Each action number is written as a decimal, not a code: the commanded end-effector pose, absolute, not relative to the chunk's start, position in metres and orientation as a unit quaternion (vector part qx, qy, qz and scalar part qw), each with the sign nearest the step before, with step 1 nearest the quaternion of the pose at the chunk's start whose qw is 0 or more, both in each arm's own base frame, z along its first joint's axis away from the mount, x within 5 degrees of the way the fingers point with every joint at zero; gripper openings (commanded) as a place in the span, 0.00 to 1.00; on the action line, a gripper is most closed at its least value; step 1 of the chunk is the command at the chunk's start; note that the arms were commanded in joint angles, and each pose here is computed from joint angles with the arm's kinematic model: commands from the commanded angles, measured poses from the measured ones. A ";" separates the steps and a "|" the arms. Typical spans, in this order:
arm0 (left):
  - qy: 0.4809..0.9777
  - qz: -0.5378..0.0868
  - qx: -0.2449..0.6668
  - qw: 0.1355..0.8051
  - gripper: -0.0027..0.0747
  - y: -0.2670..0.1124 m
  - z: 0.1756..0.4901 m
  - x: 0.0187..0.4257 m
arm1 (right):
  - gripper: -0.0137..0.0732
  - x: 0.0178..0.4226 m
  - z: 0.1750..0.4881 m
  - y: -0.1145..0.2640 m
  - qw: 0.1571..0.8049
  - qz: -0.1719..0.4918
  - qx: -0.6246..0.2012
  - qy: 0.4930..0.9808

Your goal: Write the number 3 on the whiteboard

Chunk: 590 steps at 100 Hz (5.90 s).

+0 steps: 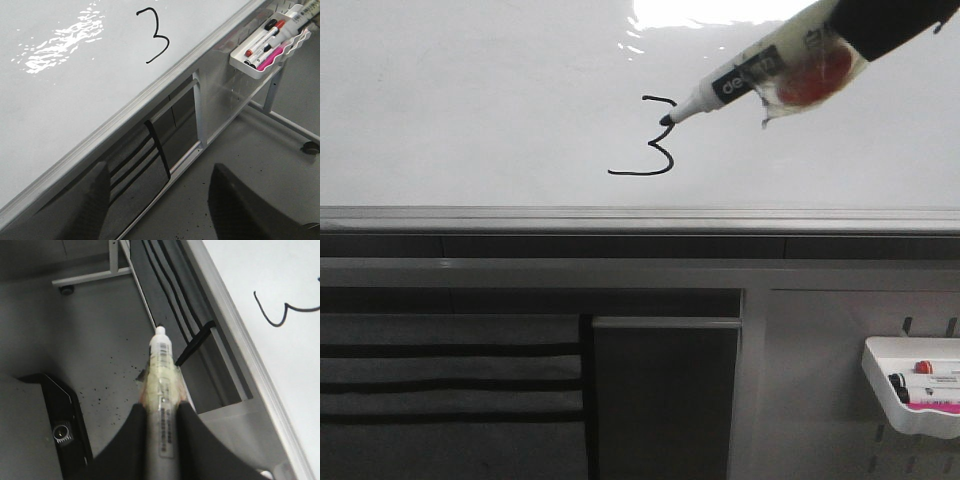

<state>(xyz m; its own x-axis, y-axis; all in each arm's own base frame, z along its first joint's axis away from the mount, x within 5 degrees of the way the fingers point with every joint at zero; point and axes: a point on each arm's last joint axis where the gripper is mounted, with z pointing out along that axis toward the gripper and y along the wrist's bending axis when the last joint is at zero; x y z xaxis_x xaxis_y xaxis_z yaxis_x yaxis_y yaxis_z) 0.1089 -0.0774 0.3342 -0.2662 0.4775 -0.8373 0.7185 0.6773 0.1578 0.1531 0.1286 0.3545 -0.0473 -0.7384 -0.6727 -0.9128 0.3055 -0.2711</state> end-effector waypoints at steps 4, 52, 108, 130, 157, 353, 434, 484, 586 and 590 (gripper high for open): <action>0.771 -0.138 0.357 0.509 0.55 -0.078 0.348 0.111 | 0.12 0.152 0.369 0.128 0.422 0.097 -0.595 0.677; 0.719 -0.138 0.490 0.474 0.55 -0.119 0.359 0.137 | 0.12 0.150 0.384 0.147 0.520 0.040 -0.644 0.560; 0.602 -0.125 0.641 0.460 0.55 -0.198 0.366 0.160 | 0.12 0.142 0.387 0.158 0.532 0.050 -0.658 0.531; 0.591 -0.116 0.646 0.469 0.52 -0.199 0.367 0.162 | 0.12 0.142 0.382 0.160 0.514 0.056 -0.668 0.535; 0.585 -0.111 0.654 0.467 0.33 -0.200 0.365 0.162 | 0.12 0.146 0.380 0.163 0.515 0.053 -0.666 0.537; 0.583 -0.110 0.653 0.470 0.11 -0.200 0.366 0.163 | 0.51 0.148 0.381 0.160 0.520 0.056 -0.656 0.545; 0.831 -0.080 0.124 0.536 0.11 -0.064 0.317 0.277 | 0.51 0.126 0.406 0.058 0.575 0.016 -0.401 0.712; 0.867 -0.088 0.088 0.482 0.12 -0.059 0.281 0.300 | 0.51 0.129 0.389 0.059 0.556 0.021 -0.403 0.727; 0.850 -0.007 0.150 0.504 0.60 -0.029 0.369 0.161 | 0.36 0.121 0.371 0.025 0.481 0.039 -0.078 0.872; 0.843 -0.005 0.137 0.520 0.57 -0.026 0.370 0.151 | 0.34 0.116 0.370 0.024 0.504 0.046 -0.076 0.859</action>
<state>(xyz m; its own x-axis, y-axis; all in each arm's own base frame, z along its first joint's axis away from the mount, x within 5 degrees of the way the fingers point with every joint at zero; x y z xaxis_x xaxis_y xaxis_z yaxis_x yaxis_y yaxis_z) 0.1664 -0.0331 0.3545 -0.4968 0.3014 -0.8139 0.3278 0.9335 0.1455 0.1220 0.0283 0.3583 -0.5986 -0.1339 -0.7898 -0.2044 0.9788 -0.0110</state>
